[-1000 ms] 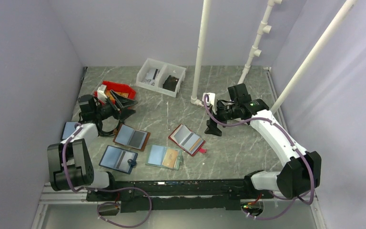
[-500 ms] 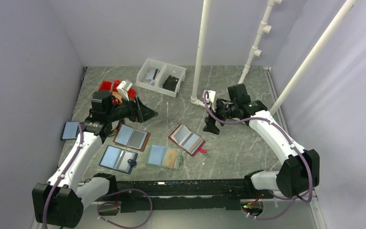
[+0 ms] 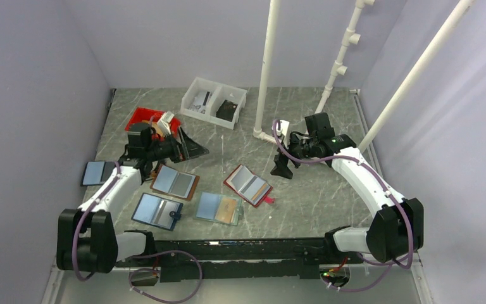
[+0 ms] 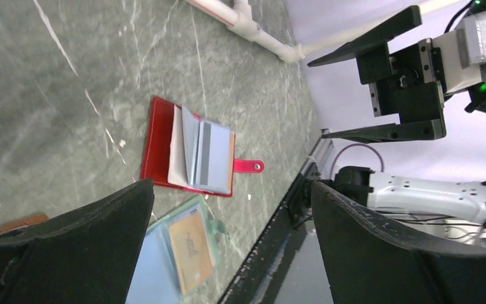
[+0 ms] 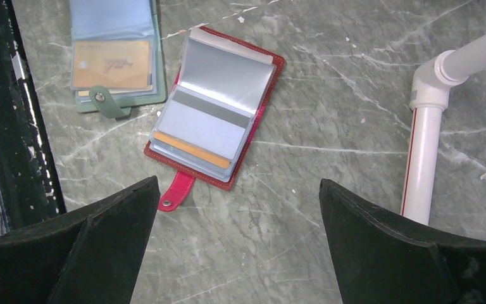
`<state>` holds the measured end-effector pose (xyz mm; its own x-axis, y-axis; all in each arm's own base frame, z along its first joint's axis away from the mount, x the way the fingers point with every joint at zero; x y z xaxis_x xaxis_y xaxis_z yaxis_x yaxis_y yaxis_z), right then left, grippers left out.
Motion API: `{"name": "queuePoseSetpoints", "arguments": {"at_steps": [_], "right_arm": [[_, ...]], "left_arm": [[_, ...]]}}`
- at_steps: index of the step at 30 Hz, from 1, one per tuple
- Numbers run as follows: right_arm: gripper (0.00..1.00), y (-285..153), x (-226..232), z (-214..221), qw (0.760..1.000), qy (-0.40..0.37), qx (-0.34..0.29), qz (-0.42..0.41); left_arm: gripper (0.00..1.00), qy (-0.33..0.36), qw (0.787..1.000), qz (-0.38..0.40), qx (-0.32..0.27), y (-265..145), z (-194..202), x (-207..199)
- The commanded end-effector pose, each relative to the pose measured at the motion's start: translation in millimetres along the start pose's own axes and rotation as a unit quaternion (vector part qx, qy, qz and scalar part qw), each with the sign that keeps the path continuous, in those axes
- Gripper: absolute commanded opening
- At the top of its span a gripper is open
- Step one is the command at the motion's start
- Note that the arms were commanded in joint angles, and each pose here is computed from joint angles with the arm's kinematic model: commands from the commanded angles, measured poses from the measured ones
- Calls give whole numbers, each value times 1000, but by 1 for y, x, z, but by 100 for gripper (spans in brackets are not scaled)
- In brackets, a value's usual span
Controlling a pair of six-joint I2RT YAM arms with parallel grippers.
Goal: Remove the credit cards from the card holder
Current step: Remove the credit card from the card holder.
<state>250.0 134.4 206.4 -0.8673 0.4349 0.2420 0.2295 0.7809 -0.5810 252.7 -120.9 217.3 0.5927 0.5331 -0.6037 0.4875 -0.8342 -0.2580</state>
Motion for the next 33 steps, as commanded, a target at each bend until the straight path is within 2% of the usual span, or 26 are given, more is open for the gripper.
{"name": "queuePoseSetpoints", "arguments": {"at_steps": [1,9,15,27,33], "right_arm": [[100,-3,4,-9,1000,-12,-26,-10],[100,2,1,-6,1000,0,-20,-11],[100,8,-1,-2,1000,10,-8,-13],[100,9,1,-3,1000,8,-4,-14],[100,12,3,-3,1000,5,4,-14]], "left_arm": [[98,-11,998,55,-5,7,1,-10],[97,96,994,-28,41,18,37,-39],[97,159,984,-73,40,13,47,-52],[98,143,986,-80,-19,8,54,-55],[96,132,988,-77,-9,11,62,-54]]}}
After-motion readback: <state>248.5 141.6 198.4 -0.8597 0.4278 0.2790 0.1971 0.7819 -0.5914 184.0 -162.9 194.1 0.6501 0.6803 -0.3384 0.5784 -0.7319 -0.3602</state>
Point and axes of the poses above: each gripper's point midway between its finger pads, its own y axis out along the fingers, its own x axis along the line the jaws close on, z = x × y, the point moved 7 cm from there along -y, back along the fingers, and after that the axes turned 15 degrees about y, right-handed, at the moved point
